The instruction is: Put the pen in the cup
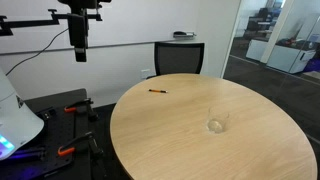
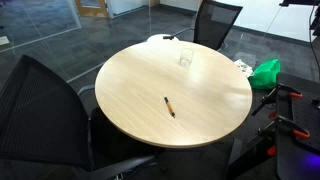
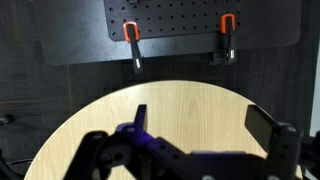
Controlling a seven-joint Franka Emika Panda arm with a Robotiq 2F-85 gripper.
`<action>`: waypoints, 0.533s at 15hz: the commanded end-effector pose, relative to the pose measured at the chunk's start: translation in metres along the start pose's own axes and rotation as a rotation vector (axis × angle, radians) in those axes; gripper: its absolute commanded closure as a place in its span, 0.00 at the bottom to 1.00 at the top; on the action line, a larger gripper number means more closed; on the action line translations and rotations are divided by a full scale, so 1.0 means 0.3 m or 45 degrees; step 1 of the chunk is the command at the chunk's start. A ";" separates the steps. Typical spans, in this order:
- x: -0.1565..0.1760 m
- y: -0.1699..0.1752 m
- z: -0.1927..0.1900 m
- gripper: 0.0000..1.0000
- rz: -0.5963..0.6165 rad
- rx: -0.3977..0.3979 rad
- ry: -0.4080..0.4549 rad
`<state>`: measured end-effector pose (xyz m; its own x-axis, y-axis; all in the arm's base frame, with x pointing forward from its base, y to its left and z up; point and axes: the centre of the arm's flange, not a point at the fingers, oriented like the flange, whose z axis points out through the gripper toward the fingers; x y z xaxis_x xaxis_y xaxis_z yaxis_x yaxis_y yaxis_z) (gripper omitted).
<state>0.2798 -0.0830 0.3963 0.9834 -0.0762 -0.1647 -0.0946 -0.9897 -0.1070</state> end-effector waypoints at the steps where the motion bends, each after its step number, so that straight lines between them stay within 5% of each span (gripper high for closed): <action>1: 0.000 0.000 0.000 0.00 0.000 0.000 0.000; 8: 0.051 -0.070 -0.027 0.00 0.092 -0.019 0.111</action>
<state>0.2842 -0.0804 0.3995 0.9854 -0.0966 -0.1404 -0.1107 -0.9891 -0.0968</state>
